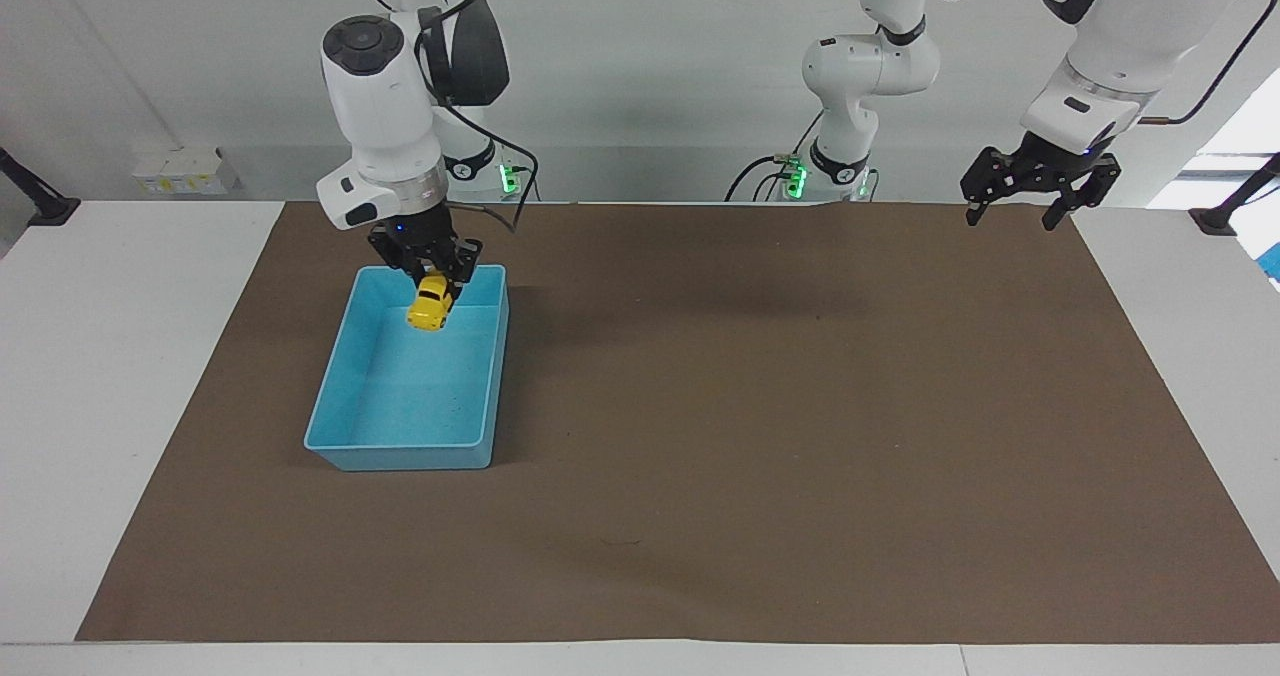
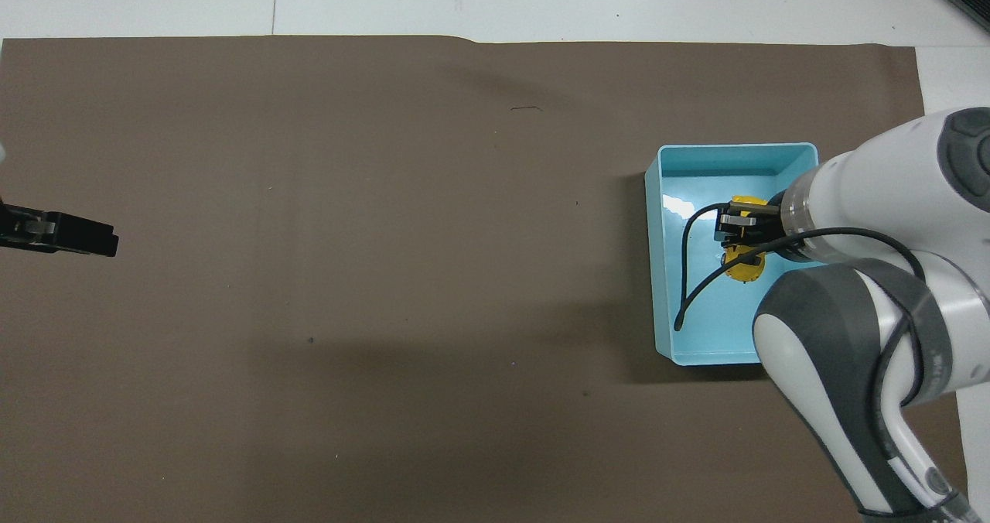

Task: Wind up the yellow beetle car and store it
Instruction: 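Lift the car into the bin and lower it with the right gripper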

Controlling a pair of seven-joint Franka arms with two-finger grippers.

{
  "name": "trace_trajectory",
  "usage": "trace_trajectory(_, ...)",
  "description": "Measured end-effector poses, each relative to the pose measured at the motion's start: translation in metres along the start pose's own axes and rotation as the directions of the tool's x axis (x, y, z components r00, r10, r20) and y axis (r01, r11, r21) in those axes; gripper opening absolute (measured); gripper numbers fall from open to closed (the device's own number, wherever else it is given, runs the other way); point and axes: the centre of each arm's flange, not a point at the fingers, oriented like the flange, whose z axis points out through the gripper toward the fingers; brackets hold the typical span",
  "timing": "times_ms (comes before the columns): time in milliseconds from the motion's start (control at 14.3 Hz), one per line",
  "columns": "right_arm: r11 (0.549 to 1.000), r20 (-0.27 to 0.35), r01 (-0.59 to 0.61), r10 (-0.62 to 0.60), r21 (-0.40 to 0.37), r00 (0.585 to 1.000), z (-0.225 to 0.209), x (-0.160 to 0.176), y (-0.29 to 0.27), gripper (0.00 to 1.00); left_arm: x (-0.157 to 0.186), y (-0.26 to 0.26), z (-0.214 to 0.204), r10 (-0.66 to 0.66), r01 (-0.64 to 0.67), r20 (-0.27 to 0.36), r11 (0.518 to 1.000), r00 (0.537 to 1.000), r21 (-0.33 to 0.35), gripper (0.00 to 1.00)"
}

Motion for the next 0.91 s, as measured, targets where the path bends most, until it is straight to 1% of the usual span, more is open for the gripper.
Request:
trace_trajectory(140, 0.999, 0.003, 0.041, -0.041, 0.000, 0.999, 0.018, -0.002, 0.011, 0.46, 0.000, 0.000, 0.000, 0.000, 0.000, 0.000, 1.000, 1.000, 0.000, 1.00)
trace_trajectory(350, 0.994, -0.017, 0.109, -0.109, 0.007, 0.994, 0.055, -0.007, 0.020, 0.46, 0.000, 0.000, 0.000, 0.000, 0.000, 0.000, 1.000, 1.000, 0.000, 1.00)
trace_trajectory(490, 0.991, -0.032, 0.132, -0.132, 0.011, 0.991, 0.079, -0.016, 0.023, 0.46, 0.000, 0.000, 0.000, 0.000, 0.000, 0.000, 1.000, 1.000, 0.000, 1.00)
trace_trajectory(700, 0.988, -0.049, 0.151, -0.150, 0.014, 0.987, 0.096, -0.028, 0.027, 0.46, 0.000, 0.000, 0.000, 0.000, 0.000, 0.000, 1.000, 1.000, 0.000, 1.00)
trace_trajectory(910, 0.986, -0.083, 0.164, -0.162, 0.018, 0.983, 0.112, -0.030, 0.042, 0.46, 0.000, 0.000, 0.000, 0.000, 0.000, 0.000, 1.000, 1.000, 0.000, 1.00)
